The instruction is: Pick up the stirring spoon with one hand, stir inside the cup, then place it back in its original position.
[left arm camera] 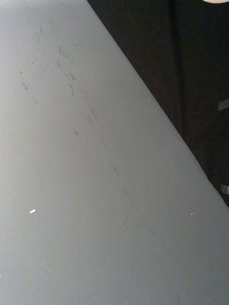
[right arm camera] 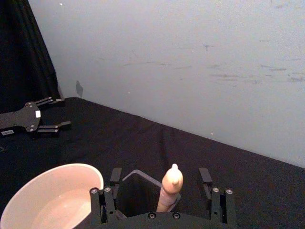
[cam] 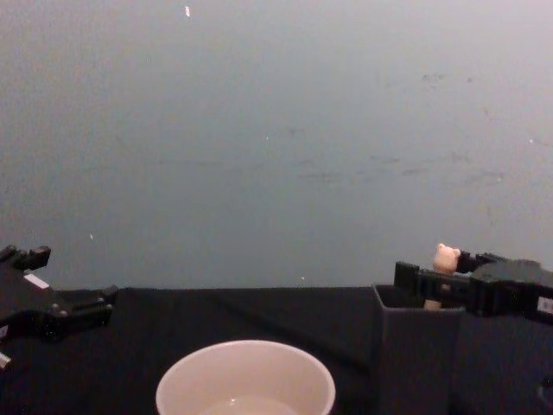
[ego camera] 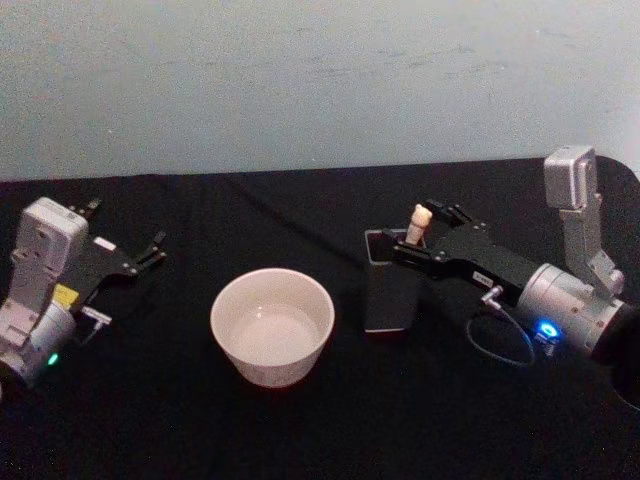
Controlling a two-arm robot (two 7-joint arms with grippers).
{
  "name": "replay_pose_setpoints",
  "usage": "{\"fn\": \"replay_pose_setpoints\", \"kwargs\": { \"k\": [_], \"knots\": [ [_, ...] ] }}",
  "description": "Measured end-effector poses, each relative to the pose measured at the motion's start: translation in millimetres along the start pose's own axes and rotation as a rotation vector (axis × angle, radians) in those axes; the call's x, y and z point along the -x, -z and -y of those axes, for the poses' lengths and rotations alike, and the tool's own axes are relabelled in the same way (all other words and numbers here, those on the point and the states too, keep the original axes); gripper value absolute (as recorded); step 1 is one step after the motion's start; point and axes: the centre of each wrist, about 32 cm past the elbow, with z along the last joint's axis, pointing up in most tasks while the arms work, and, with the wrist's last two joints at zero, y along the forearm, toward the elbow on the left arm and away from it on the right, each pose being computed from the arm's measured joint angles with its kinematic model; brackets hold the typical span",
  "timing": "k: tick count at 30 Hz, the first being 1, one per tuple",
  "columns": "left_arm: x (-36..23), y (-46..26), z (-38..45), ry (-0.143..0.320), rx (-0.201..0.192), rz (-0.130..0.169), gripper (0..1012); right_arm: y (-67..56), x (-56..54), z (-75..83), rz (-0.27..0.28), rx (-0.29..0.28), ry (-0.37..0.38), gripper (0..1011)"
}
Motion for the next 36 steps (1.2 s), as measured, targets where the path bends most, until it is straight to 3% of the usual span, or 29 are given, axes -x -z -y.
{"fn": "replay_pose_setpoints", "kwargs": {
  "k": [17,25,36],
  "knots": [
    [0.0,0.0,0.0,0.000,0.000,0.000,1001,0.5,-0.2,-4.9,-0.001,0.009,0.004,1000],
    [0.0,0.0,0.0,0.000,0.000,0.000,1001,0.5,-0.4,-4.6,-0.002,0.008,0.003,859],
    [0.0,0.0,0.0,0.000,0.000,0.000,1001,0.5,-0.2,-4.5,-0.003,0.006,0.002,484]
  ]
}}
